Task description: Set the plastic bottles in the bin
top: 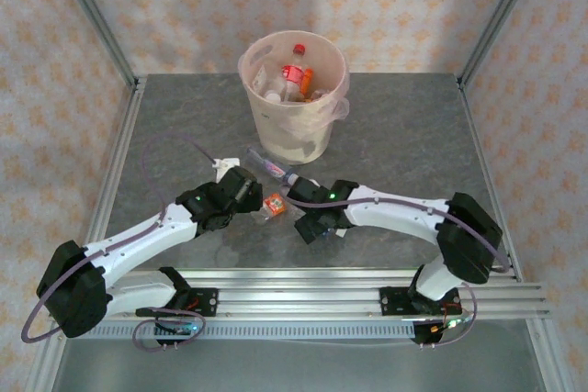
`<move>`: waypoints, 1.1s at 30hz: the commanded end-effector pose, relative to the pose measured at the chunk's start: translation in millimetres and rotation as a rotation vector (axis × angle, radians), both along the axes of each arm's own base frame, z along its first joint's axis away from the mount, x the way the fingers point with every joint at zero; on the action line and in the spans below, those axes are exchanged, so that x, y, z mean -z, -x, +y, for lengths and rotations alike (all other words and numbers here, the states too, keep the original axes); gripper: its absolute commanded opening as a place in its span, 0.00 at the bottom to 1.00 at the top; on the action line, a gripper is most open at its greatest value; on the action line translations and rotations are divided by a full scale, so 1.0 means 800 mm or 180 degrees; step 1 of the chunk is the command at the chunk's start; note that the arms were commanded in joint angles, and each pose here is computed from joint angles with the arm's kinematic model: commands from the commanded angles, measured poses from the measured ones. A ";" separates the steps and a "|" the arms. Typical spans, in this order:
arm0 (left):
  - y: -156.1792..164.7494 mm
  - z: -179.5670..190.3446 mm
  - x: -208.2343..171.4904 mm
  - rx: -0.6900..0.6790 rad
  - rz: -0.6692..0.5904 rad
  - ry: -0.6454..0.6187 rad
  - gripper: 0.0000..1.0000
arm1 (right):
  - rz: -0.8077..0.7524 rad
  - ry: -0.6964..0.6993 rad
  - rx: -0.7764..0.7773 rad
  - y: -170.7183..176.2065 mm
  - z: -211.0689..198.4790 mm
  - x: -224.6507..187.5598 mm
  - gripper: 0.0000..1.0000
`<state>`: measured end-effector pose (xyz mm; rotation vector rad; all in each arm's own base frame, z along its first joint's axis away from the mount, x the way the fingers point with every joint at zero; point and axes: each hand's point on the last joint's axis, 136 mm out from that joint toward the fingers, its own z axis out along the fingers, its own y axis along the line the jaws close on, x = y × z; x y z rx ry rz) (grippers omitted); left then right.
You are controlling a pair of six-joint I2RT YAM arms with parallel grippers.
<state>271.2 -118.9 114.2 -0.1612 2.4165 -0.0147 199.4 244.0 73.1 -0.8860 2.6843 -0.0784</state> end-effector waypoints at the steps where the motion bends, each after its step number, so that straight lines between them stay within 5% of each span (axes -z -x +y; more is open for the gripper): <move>1: 0.003 0.015 -0.003 -0.0186 -0.0056 -0.0066 1.00 | -0.0109 -0.0025 -0.0201 -0.015 0.024 -0.002 0.99; 14: 0.002 0.013 0.000 -0.0193 -0.0023 -0.0037 1.00 | 0.0205 0.0064 -0.0150 -0.031 0.021 0.054 0.89; 28: -0.004 0.002 0.006 -0.0127 0.0043 -0.0021 1.00 | 0.0249 0.0148 0.0141 -0.021 -0.016 0.059 0.43; 33: -0.005 0.002 0.003 -0.0136 0.0011 -0.0002 1.00 | 0.0029 0.0087 0.0434 -0.023 -0.036 0.027 0.37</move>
